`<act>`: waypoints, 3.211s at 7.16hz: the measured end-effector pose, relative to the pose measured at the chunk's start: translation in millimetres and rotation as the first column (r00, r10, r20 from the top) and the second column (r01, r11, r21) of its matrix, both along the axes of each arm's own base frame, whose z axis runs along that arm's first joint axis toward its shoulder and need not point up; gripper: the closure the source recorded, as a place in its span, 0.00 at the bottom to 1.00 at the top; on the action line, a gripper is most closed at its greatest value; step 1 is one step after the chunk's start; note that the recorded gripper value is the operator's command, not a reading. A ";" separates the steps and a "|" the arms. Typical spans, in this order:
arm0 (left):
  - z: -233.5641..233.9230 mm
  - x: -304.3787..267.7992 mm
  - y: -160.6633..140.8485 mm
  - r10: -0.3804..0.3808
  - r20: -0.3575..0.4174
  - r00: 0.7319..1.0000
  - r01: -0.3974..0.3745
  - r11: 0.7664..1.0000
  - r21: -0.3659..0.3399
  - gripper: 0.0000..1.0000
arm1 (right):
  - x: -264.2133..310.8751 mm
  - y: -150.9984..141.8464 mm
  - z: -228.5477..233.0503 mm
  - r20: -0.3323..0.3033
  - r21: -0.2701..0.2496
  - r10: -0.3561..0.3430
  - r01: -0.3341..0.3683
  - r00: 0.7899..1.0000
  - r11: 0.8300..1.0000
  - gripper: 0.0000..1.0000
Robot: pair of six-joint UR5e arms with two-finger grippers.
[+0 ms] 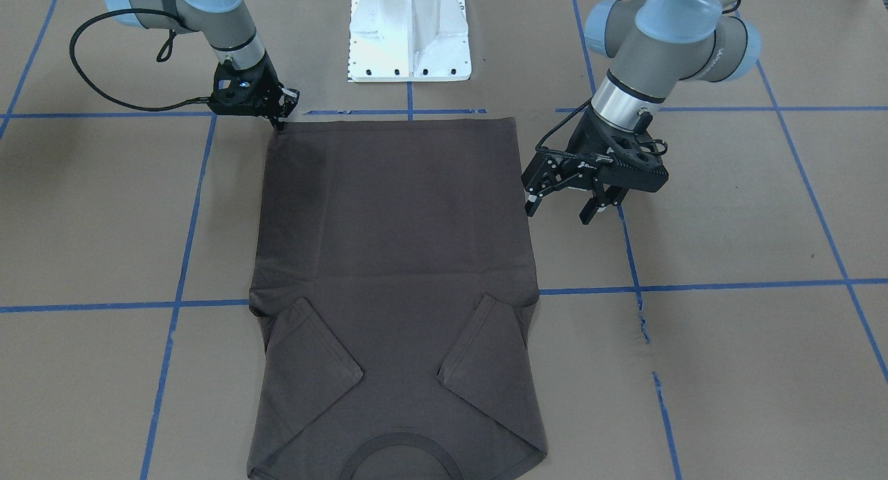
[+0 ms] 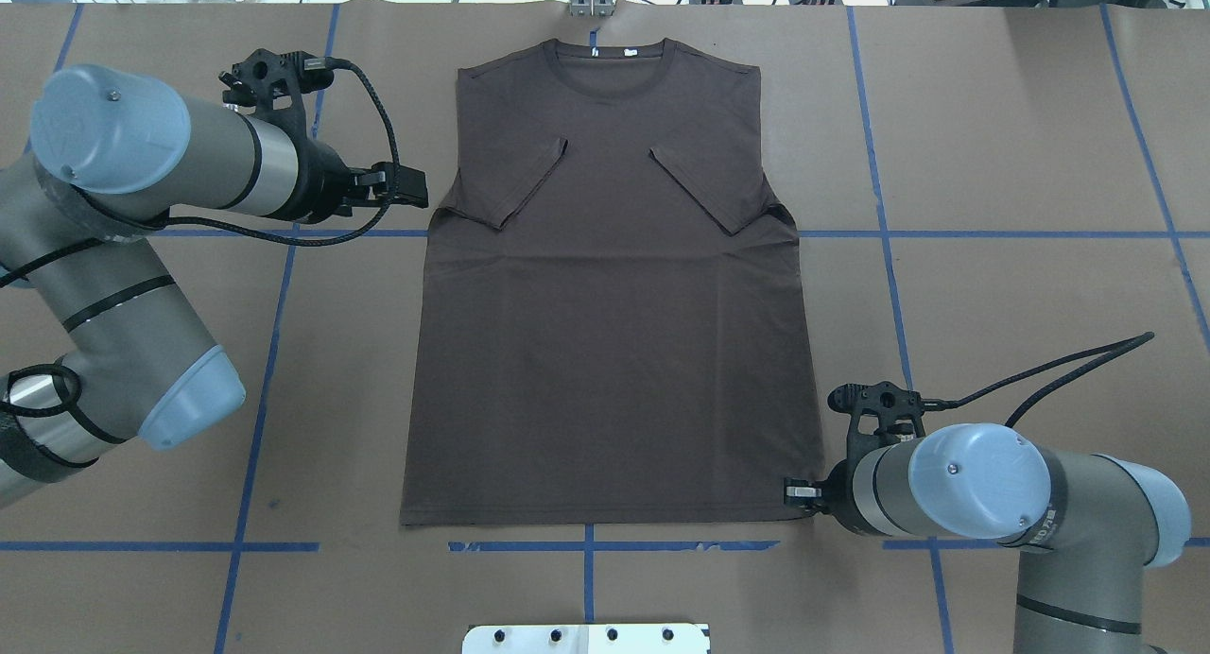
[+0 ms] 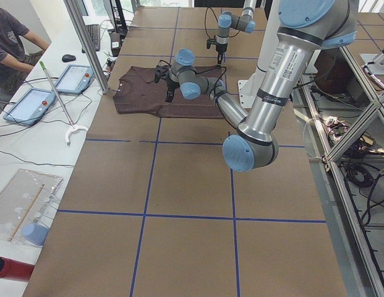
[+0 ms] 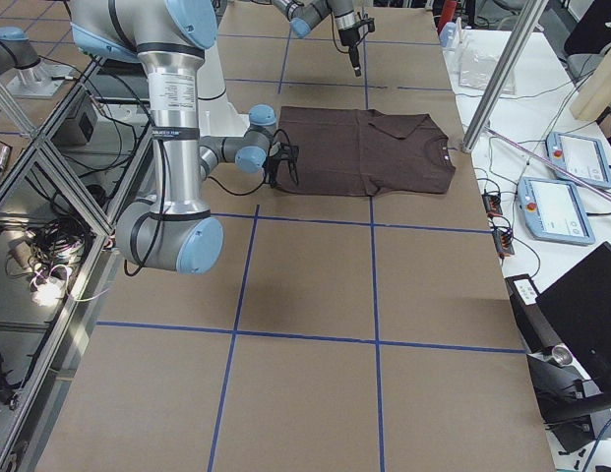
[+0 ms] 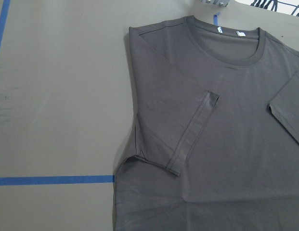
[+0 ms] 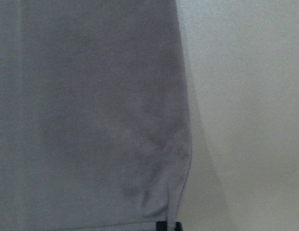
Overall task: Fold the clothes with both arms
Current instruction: 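Lower the left gripper to the other hem corner and grasp both hem corners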
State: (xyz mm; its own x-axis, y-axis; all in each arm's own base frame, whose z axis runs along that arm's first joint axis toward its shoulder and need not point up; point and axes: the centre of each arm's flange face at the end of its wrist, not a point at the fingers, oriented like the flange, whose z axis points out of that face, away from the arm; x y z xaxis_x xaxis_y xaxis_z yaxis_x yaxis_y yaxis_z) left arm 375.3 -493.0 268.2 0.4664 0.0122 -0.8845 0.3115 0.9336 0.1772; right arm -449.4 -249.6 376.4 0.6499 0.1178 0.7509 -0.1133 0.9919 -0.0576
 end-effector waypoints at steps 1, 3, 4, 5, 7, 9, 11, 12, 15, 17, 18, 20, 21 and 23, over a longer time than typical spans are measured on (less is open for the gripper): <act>7.4 6.5 12.8 -0.014 -0.022 1.000 0.012 0.997 -0.073 0.00 | 4.9 -3.5 -7.4 0.016 0.004 0.008 -0.008 1.000 1.000 1.00; 12.5 48.0 94.0 -0.032 -0.078 0.996 0.009 0.959 -0.285 0.09 | 13.6 -10.4 -21.0 0.047 0.018 0.019 -0.020 0.999 1.000 1.00; 13.7 76.9 141.7 -0.060 -0.062 0.996 0.033 0.927 -0.373 0.11 | 18.4 -12.6 -28.6 0.065 0.023 0.022 -0.023 0.998 0.999 1.00; 18.9 106.4 186.5 -0.094 -0.022 0.995 0.074 0.893 -0.444 0.08 | 21.7 -13.0 -36.7 0.083 0.027 0.022 -0.024 0.996 0.999 1.00; 35.2 140.9 242.2 -0.116 0.092 0.989 0.146 0.862 -0.485 0.04 | 21.6 -14.6 -47.3 0.105 0.031 0.022 -0.025 0.994 0.999 1.00; 46.2 149.2 257.7 -0.107 0.164 0.981 0.175 0.858 -0.483 0.06 | 21.0 -15.7 -50.1 0.109 0.032 0.022 -0.026 0.994 0.999 1.00; 54.5 154.8 265.3 -0.093 0.197 0.976 0.180 0.858 -0.481 0.21 | 21.5 -17.2 -49.7 0.106 0.031 0.025 -0.029 0.994 0.999 1.00; 56.5 157.1 268.7 -0.087 0.204 0.975 0.177 0.859 -0.481 0.33 | 22.1 -18.1 -49.7 0.106 0.031 0.027 -0.031 0.994 0.999 1.00; 57.6 158.3 270.8 -0.082 0.207 0.975 0.175 0.859 -0.482 0.90 | 27.6 -24.0 -50.4 0.110 0.023 0.032 -0.035 0.993 0.999 1.00; 57.1 158.1 271.1 -0.082 0.206 0.975 0.174 0.859 -0.481 1.00 | 32.4 -29.4 -50.9 0.114 0.011 0.034 -0.036 0.993 0.999 1.00; 55.3 157.5 271.3 -0.081 0.206 0.975 0.174 0.859 -0.481 1.00 | 33.5 -30.5 -51.2 0.115 0.009 0.035 -0.036 0.993 0.999 1.00; 43.2 150.7 272.8 -0.077 0.208 0.975 0.170 0.861 -0.479 1.00 | 34.4 -31.3 -50.9 0.115 0.009 0.035 -0.036 0.993 0.999 1.00; 36.0 145.4 273.4 -0.075 0.199 0.977 0.164 0.863 -0.478 1.00 | 34.8 -31.6 -51.1 0.116 0.009 0.036 -0.037 0.993 0.999 1.00; 23.2 134.2 273.4 -0.076 0.174 0.982 0.151 0.865 -0.478 1.00 | 40.2 -31.8 -55.4 0.127 0.004 0.033 -0.033 0.991 0.999 1.00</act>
State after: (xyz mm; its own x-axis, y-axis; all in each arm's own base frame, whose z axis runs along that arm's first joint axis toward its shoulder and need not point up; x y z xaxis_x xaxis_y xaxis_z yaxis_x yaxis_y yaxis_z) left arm 509.5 -219.6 291.3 0.5609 -0.4633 -0.6861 0.4268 0.8719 -0.2399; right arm -409.2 -281.5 321.0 0.5455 0.1324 0.8276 -0.1382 0.9881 -0.0670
